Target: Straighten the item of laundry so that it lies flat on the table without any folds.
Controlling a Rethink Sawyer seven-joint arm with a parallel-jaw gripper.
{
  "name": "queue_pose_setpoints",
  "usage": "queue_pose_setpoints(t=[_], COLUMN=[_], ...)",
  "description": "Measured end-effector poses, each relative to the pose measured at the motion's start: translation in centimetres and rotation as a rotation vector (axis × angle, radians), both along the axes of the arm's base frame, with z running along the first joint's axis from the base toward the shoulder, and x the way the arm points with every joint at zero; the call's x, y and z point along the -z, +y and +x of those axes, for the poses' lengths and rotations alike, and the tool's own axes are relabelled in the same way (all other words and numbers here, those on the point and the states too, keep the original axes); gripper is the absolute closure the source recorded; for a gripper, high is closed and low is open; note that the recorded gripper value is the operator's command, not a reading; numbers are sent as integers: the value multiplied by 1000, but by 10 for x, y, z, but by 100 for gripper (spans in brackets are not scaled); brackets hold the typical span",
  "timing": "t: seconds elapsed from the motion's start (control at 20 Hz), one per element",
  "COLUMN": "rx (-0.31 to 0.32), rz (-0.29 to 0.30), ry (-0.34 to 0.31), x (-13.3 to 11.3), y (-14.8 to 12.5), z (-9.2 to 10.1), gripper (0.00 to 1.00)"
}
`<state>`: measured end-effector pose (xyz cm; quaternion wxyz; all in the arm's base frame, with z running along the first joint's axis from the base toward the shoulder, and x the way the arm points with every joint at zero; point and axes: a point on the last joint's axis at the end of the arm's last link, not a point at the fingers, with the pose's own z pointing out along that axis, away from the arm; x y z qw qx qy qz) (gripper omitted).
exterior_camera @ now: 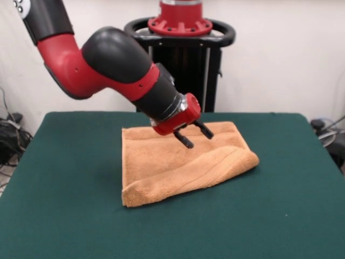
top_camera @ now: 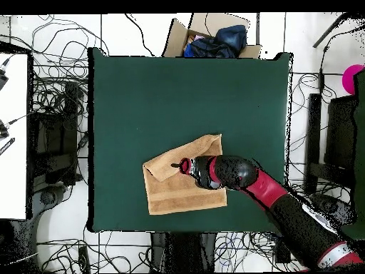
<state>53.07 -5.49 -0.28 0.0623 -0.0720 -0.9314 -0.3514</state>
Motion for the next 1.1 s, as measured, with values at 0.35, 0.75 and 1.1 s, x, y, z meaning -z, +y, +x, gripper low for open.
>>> queue_pose_setpoints(t=[0.35, 0.75, 1.1], rx=[20, 22, 18], rz=[-4, -19, -33], ry=[-6, -25, -40], x=[-5, -8, -14], y=[5, 17, 28], z=[1, 6, 4], gripper=[0, 0, 0])
